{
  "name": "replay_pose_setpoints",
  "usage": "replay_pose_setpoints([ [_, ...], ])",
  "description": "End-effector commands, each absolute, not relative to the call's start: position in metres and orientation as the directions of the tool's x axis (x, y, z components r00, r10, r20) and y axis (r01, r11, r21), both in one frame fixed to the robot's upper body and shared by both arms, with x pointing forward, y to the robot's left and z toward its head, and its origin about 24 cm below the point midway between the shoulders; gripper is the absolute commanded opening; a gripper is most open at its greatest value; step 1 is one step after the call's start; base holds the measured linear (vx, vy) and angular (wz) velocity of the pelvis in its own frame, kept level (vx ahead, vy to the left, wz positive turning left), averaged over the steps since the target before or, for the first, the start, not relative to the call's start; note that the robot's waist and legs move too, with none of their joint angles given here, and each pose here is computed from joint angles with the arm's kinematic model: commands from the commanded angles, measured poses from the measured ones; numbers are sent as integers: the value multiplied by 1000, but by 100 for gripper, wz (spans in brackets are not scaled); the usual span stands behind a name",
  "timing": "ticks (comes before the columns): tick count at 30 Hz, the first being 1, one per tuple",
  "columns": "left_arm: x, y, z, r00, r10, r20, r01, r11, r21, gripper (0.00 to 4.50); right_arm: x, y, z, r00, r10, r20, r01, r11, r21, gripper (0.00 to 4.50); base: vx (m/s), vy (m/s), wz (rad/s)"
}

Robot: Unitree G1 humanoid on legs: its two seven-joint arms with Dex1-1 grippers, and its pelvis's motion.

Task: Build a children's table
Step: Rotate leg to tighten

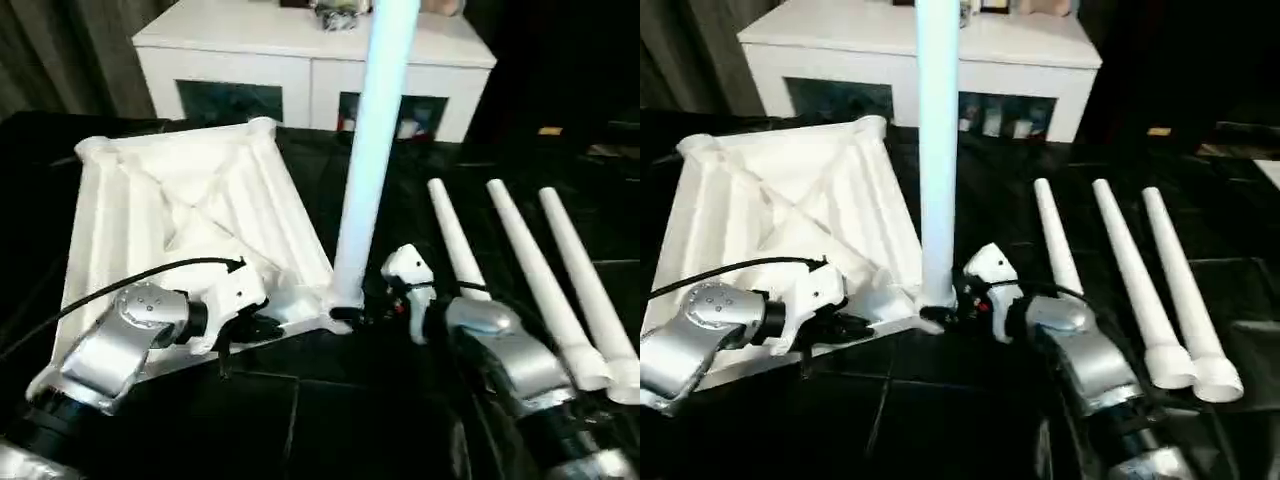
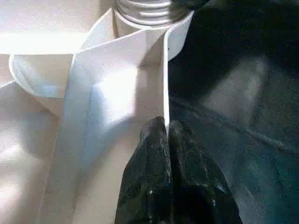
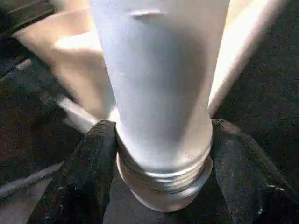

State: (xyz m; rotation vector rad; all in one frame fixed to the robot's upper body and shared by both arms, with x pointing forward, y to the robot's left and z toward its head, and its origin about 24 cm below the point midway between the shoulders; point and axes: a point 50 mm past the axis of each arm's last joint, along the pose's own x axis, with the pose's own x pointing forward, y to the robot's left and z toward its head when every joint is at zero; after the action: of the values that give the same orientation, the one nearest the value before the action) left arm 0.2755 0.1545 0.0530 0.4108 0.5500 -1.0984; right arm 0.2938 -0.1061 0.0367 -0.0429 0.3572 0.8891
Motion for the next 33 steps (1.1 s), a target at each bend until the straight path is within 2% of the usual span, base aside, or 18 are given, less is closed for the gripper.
replay_pose_setpoints([
  [1,276,132,36,364,-705,-609,889,458,2,0,306,-120,13,722,532,-442,-547,830,106,269,0,0,0],
  [5,290,106,31,492,-651,-578,802,597,9,0,316,-114,-2,799,324,-506,-322,942,96,269,-45,7,-6],
  [6,290,106,31,492,-651,-578,802,597,9,0,316,-114,-2,799,324,-506,-322,942,96,269,0,0,0],
  [7,295,99,31,531,-624,-573,772,635,23,0,319,-111,-5,815,262,-517,-251,963,93,269,0,0,0],
  [9,305,76,32,600,-579,-552,719,692,56,0,326,-96,-6,839,160,-519,-130,987,94,269,0,0,0],
  [11,307,71,33,608,-577,-546,714,697,58,0,327,-91,-5,843,152,-516,-119,988,96,269,-30,2,3],
  [14,307,68,33,597,-579,-555,732,677,81,0,331,-80,1,855,199,-479,-163,980,115,269,0,0,0],
  [15,305,76,31,584,-567,-581,746,657,109,0,334,-75,8,863,246,-442,-227,969,97,269,0,0,0],
  [17,304,81,29,573,-559,-599,752,649,114,0,335,-74,12,866,274,-417,-258,961,95,269,0,0,0],
  [18,303,84,28,566,-558,-607,755,647,109,0,335,-72,14,866,305,-396,-281,952,117,304,0,0,0],
  [20,302,89,26,558,-547,-624,755,646,109,0,337,-73,19,883,311,-351,-292,950,106,339,0,0,0],
  [22,300,97,24,549,-538,-639,761,638,118,0,339,-79,30,906,310,-289,-303,950,71,345,0,0,0],
  [23,300,98,24,549,-538,-640,762,637,118,0,339,-80,31,907,312,-284,-305,950,69,373,0,0,0],
  [25,298,103,25,530,-544,-651,780,613,123,0,339,-88,39,908,336,-250,-334,941,49,381,0,0,0],
  [30,292,113,29,473,-595,-650,837,534,120,0,329,-104,48,862,438,-254,-452,892,4,422,0,0,0],
  [31,286,121,33,412,-644,-645,884,454,111,0,316,-114,51,787,550,-281,-579,815,-26,428,0,0,0],
  [33,283,125,34,374,-664,-648,906,412,101,0,307,-120,53,737,608,-295,-645,763,-42,442,0,0,0],
])
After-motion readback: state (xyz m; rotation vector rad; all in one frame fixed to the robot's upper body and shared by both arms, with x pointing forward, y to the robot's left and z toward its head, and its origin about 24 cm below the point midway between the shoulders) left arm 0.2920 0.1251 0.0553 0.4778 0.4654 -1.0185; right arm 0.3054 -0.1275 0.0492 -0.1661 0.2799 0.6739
